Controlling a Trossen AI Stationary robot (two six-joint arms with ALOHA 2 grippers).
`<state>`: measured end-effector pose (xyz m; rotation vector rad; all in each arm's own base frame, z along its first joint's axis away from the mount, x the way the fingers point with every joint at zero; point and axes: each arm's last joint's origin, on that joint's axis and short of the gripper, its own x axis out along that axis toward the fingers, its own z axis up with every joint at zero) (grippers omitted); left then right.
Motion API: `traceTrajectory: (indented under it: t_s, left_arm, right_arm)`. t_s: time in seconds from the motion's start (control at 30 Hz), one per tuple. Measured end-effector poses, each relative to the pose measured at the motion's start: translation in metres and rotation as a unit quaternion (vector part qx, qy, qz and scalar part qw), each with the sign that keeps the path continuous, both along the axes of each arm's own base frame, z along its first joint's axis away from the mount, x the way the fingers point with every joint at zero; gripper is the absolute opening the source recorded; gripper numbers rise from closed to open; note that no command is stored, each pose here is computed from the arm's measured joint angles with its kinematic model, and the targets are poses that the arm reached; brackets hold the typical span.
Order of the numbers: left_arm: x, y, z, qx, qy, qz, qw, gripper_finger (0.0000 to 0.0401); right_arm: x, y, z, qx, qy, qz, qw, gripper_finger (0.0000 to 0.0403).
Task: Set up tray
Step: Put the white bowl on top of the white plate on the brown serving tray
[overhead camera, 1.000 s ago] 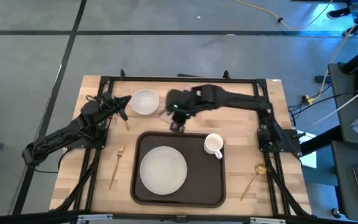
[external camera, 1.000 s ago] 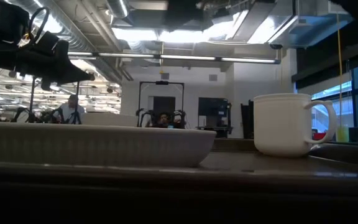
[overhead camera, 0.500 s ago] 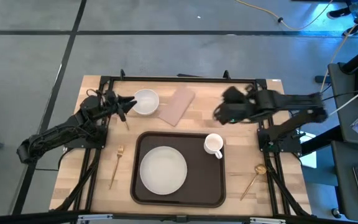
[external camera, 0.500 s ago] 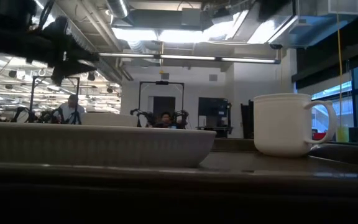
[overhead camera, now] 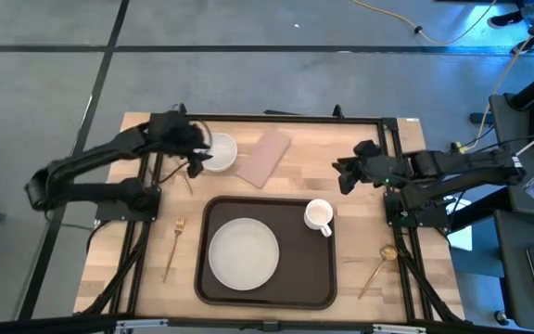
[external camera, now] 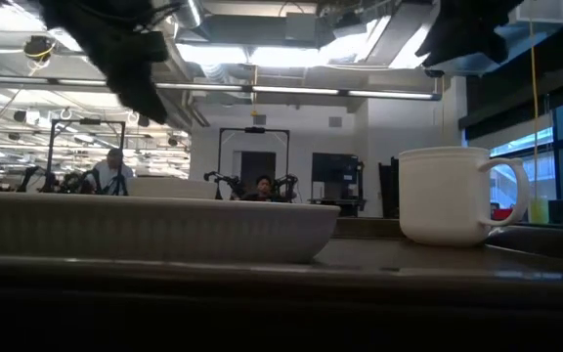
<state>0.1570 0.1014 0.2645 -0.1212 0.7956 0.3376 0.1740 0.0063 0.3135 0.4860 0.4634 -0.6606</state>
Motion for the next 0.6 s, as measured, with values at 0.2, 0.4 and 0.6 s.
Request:
traceTrajectory:
  t_s: [0.2, 0.4, 0.6]
  left_arm:
    - [0.037, 0.004, -0.004, 0.005, 0.040, -0.099, 0.994, 0.0167]
    - [0.060, 0.007, -0.033, -0.021, 0.114, -0.085, 0.990, 0.0167]
    - [0.076, 0.009, -0.063, -0.007, 0.198, -0.065, 0.978, 0.0167]
  right_arm:
    - [-0.003, 0.000, -0.008, 0.007, 0.016, 0.010, 1.000, 0.0110]
    - [-0.003, 0.000, -0.008, -0.002, 0.023, 0.018, 1.000, 0.0110]
    - [-0.002, 0.000, -0.008, -0.007, 0.026, 0.020, 0.999, 0.0110]
